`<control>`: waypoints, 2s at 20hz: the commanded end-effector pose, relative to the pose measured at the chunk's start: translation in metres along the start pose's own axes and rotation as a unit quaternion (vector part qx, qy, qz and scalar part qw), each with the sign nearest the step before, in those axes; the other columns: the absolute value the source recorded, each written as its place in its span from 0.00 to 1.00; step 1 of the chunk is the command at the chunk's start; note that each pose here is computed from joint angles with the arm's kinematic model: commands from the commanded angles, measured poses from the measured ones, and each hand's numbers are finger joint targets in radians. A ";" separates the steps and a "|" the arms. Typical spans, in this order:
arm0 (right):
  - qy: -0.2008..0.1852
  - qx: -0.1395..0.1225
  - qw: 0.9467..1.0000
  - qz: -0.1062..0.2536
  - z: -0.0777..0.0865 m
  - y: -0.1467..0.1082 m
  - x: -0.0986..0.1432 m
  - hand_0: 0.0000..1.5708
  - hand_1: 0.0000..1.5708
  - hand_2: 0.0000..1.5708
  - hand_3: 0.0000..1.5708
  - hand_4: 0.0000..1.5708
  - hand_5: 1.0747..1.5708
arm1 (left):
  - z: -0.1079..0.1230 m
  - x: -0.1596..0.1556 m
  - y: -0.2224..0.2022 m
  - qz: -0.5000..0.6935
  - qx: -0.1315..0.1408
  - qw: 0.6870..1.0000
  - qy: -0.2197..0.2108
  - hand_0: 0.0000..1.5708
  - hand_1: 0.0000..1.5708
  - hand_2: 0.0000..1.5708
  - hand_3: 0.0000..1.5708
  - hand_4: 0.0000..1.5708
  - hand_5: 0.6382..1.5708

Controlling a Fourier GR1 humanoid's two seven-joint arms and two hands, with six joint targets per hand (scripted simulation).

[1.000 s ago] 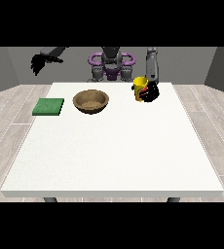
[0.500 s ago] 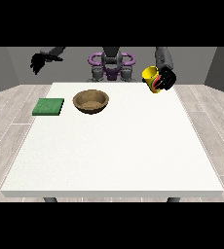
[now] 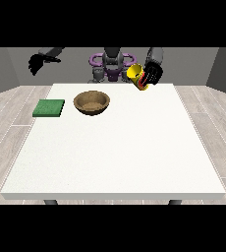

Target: Pick the cup and pour the ball into the bowl, then pick the bowl and place it on the pad

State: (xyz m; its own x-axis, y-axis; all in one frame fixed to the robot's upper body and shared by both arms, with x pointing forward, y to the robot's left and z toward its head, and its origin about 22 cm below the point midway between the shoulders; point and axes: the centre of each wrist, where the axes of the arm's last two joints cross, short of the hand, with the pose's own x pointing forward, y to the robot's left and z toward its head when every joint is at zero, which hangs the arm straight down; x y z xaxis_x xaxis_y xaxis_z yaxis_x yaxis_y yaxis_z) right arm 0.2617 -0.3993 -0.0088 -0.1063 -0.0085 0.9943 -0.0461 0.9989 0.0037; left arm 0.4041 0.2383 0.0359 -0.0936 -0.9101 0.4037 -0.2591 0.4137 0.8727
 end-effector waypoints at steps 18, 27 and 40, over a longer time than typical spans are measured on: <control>0.004 0.004 1.000 -0.017 -0.022 0.002 -0.007 0.00 0.00 0.00 0.00 0.00 1.00 | 0.010 0.177 -0.065 -0.500 -0.025 0.828 -0.252 0.98 0.98 1.00 1.00 0.99 0.56; 0.025 0.001 0.999 -0.021 -0.003 -0.027 -0.003 0.00 0.00 0.00 0.00 0.00 1.00 | 0.023 0.181 -0.076 -0.586 -0.061 0.750 -0.300 0.92 0.92 1.00 1.00 0.97 0.53; 0.070 -0.048 0.996 -0.026 0.002 0.006 -0.024 0.00 0.00 0.00 0.00 0.14 0.99 | 0.007 0.135 -0.038 -0.029 -0.025 0.999 -0.001 0.65 0.65 0.80 0.60 0.89 0.71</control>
State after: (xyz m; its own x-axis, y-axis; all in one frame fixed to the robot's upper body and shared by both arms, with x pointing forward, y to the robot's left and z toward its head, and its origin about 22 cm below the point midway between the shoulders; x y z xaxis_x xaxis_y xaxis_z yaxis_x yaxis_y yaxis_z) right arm 0.2671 -0.3971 -0.0277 0.0233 -0.0599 0.9979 0.0257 0.9979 0.0593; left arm 0.3985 0.0841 0.0605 -0.1909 -0.9805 -0.0458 -0.2433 0.0020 0.9699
